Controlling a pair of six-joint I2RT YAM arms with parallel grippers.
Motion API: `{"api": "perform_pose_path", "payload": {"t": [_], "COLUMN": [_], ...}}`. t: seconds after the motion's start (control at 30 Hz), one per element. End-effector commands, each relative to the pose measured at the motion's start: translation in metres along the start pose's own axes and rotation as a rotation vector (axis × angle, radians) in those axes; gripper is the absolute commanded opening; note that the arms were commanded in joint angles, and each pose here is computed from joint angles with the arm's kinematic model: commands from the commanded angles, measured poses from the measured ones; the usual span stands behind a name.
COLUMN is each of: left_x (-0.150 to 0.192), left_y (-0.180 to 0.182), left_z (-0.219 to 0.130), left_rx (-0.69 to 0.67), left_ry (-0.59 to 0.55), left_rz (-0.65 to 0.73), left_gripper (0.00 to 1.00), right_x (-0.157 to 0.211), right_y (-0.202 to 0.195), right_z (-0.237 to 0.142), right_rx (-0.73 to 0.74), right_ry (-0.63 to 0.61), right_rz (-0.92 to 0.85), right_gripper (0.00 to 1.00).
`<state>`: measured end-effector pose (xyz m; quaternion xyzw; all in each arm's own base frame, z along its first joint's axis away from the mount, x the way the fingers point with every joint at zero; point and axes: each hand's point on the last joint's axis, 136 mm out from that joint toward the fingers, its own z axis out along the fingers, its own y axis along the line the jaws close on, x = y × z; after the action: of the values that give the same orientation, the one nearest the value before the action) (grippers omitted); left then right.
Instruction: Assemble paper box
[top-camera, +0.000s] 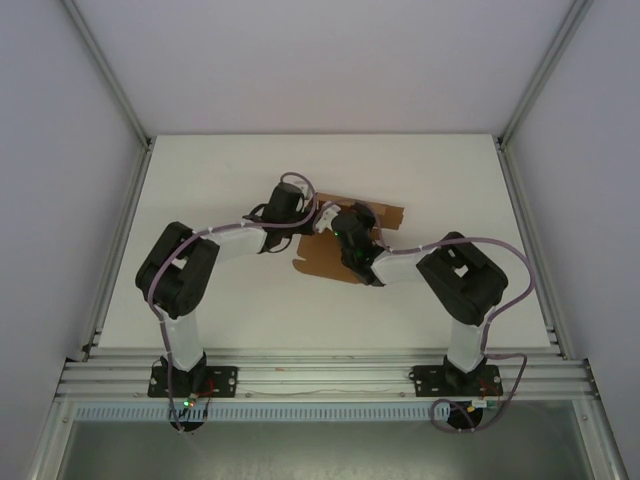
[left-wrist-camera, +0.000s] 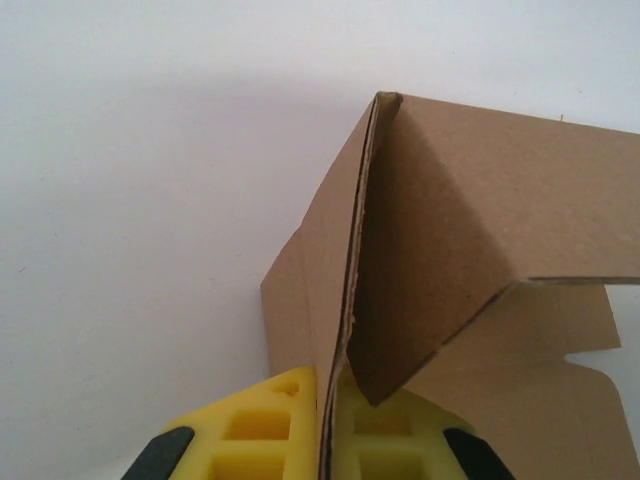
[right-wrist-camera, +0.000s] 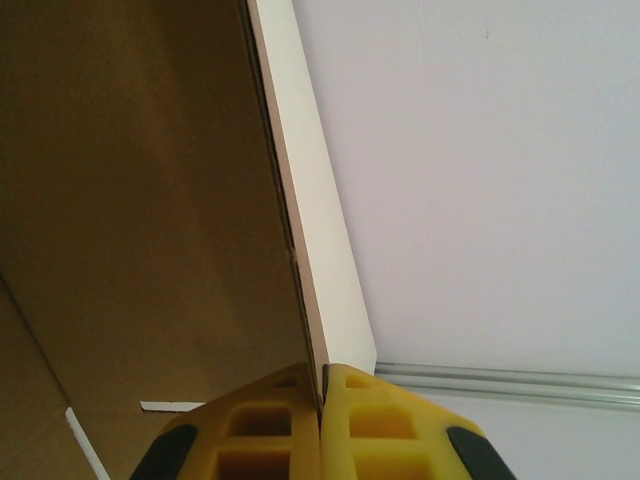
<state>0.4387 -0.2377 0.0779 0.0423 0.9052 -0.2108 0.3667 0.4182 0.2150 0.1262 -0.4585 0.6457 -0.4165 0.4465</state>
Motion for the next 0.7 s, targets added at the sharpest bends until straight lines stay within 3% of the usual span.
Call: {"api": "perform_pose_path", "payload": {"t": [0.0,0.23,0.33,0.43,0.47,0.67], "left_x": [-0.012,0.002,0.003,0.000,-0.003,-0.032], "left_y": [-0.009,0.016,0.021,0.033,0.041,0.118], "left_z": [-0.017,-0.051,-0.070,-0.088,-0.094,-0.121], "left_rx": [0.046,0.159,0.189,0.118,0.075,-0.192], "left_ry": [-0.037,-0.045,-0.074,-0.102,-0.119,-0.220], "left_rz": [0.023,-0.111,-0.127,-0.101,-0.099,-0.252], "left_gripper": [0.14,0.41,0.62,0.96,1.00,1.00], "right_x": [-0.009,0.003,0.002,0.000,-0.002,-0.010], "right_y": [0.009,0.010,0.008,0.006,0.007,0.006], "right_z": [-0.004,0.003,0.004,0.005,0.005,0.006], "right_rx": [-0.032,-0.036,-0.036,-0.024,-0.022,-0.008], "right_ry": [-0.070,-0.058,-0.081,-0.091,-0.102,-0.147], "right_rz": [0.035,-0.003,-0.019,-0.028,-0.041,-0.086], "right_gripper": [0.00,0.00,0.00,0.00,0.00,0.00]}}
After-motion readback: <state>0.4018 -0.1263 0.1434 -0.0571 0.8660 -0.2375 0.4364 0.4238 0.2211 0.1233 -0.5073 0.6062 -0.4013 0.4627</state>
